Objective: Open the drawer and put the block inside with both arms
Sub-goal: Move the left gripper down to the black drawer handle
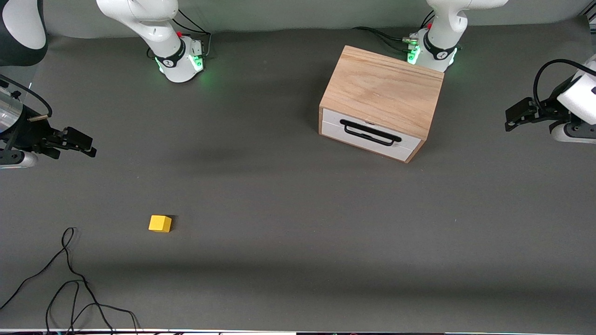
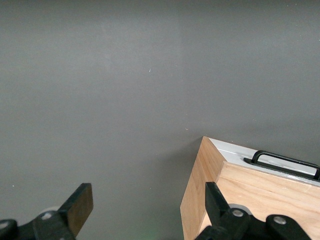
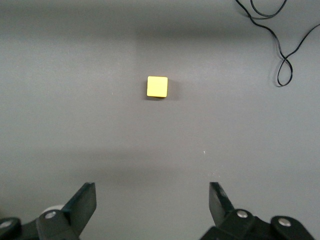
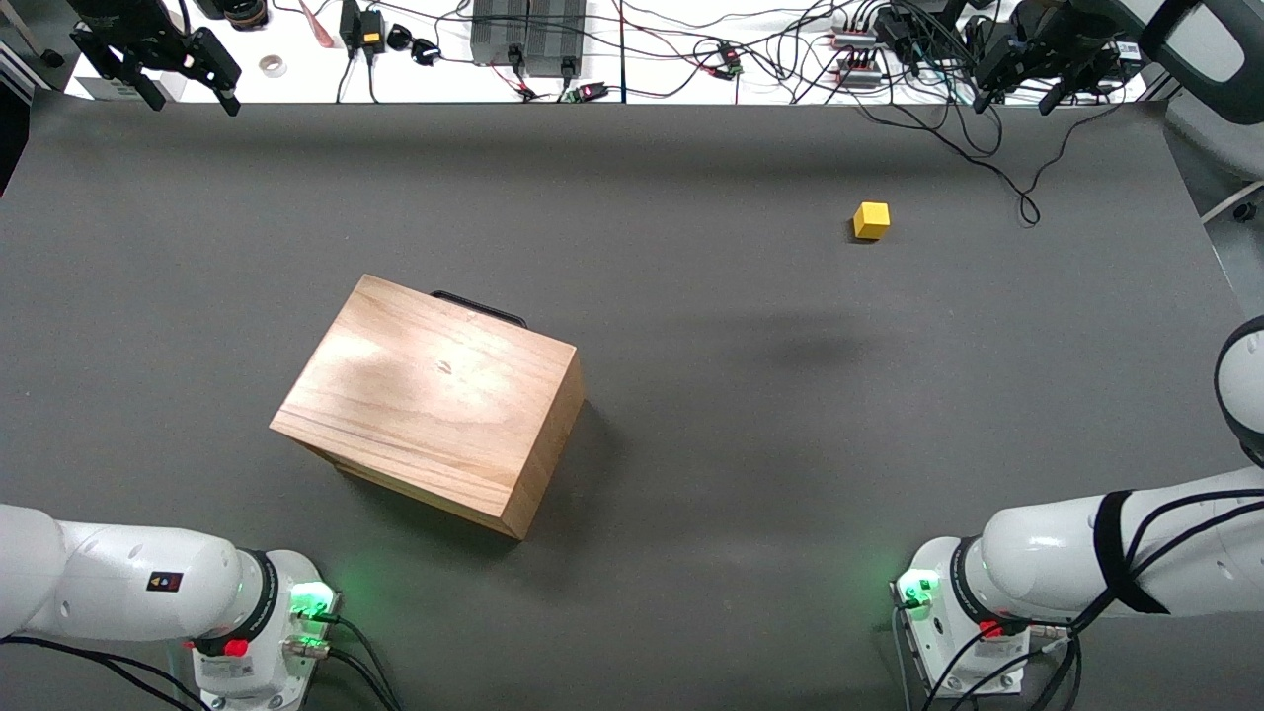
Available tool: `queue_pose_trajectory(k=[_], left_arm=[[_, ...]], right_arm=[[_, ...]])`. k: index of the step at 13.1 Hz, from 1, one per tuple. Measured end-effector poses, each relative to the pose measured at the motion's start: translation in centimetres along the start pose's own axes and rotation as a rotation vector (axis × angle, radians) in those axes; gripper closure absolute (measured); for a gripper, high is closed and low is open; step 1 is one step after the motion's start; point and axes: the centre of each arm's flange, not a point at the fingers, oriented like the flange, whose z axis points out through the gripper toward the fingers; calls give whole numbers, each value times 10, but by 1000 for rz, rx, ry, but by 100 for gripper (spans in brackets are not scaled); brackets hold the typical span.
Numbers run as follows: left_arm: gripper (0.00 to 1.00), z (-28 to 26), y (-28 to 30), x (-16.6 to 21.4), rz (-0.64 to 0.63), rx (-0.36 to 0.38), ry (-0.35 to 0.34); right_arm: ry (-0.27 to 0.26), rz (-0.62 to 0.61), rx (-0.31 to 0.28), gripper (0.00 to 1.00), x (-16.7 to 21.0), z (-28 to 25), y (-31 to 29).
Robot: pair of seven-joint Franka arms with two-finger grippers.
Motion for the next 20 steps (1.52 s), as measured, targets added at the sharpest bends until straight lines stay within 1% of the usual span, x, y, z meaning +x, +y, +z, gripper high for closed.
queue_pose_trajectory(k=[5, 10, 12, 16, 18, 20], left_arm=[[0, 0, 0, 0, 0, 0, 0], [0, 0, 0, 0, -9, 0, 0], [0, 0, 9, 0, -72, 0, 0], [0, 1, 72, 0, -227, 7, -1], [0, 4, 109, -3, -336, 11, -5], [0, 13, 154, -6, -471, 18, -16]], right_arm=[[-13, 0, -1, 0, -1, 1, 0], [-15, -1, -4, 0, -2, 1, 0], [-15, -1, -5, 0, -2, 1, 0], [-16, -2, -5, 0, -2, 2, 0], [-16, -2, -6, 0, -1, 2, 0], [-18, -2, -6, 0, -1, 3, 0]])
